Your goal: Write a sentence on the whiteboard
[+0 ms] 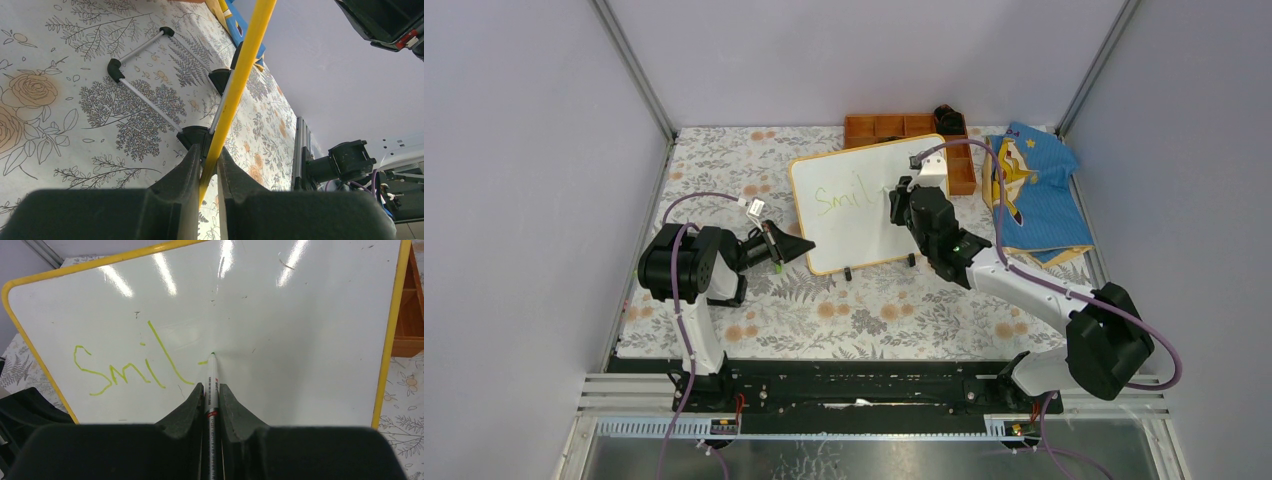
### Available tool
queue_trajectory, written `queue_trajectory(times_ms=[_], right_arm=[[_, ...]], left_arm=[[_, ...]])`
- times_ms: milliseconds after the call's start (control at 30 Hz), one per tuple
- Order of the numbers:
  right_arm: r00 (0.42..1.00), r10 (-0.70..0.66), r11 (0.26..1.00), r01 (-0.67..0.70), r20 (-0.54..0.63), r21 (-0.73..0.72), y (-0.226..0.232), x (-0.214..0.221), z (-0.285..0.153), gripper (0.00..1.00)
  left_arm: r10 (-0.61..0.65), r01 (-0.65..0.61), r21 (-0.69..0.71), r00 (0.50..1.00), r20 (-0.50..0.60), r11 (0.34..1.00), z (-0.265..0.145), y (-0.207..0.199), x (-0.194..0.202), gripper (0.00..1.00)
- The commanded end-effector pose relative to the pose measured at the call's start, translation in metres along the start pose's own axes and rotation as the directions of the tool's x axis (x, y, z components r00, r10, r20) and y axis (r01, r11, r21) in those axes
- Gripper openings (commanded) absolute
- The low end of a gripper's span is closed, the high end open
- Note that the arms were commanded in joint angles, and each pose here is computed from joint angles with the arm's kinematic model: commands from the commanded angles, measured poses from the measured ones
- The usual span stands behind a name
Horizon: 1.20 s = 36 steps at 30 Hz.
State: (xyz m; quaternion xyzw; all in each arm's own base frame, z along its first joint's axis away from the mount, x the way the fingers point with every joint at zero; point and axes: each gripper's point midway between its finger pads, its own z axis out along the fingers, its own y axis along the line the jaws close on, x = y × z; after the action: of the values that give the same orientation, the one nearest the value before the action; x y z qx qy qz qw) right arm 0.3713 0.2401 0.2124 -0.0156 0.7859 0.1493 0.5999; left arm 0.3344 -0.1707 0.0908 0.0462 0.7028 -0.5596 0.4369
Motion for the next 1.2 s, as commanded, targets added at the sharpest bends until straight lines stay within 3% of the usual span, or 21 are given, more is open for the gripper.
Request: queue_trajectory(times_ms=[0, 600, 1167], right_arm=[[0.997, 0.012, 1.0, -0.013, 0.07, 0.011, 0.002, -0.029, 0.007, 0.0], [1.0, 0.014, 0.996, -0.013, 0.019, -0.083, 0.02, -0.009, 0.01, 0.0], [0.999, 0.01, 0.999, -0.011, -0.037, -0.042, -0.001, 0.024, -0.004, 0.0]], left_arm=[[-0.006, 0.007, -0.065, 1.0, 0.02, 0.998, 0.0, 0.016, 0.001, 0.0], [-0.008, 0.009, -0.064, 1.0, 0.017, 0.998, 0.0, 0.016, 0.002, 0.0], [-0.008, 0.01, -0.067, 1.0, 0.018, 0.998, 0.0, 0.017, 0.002, 0.0]])
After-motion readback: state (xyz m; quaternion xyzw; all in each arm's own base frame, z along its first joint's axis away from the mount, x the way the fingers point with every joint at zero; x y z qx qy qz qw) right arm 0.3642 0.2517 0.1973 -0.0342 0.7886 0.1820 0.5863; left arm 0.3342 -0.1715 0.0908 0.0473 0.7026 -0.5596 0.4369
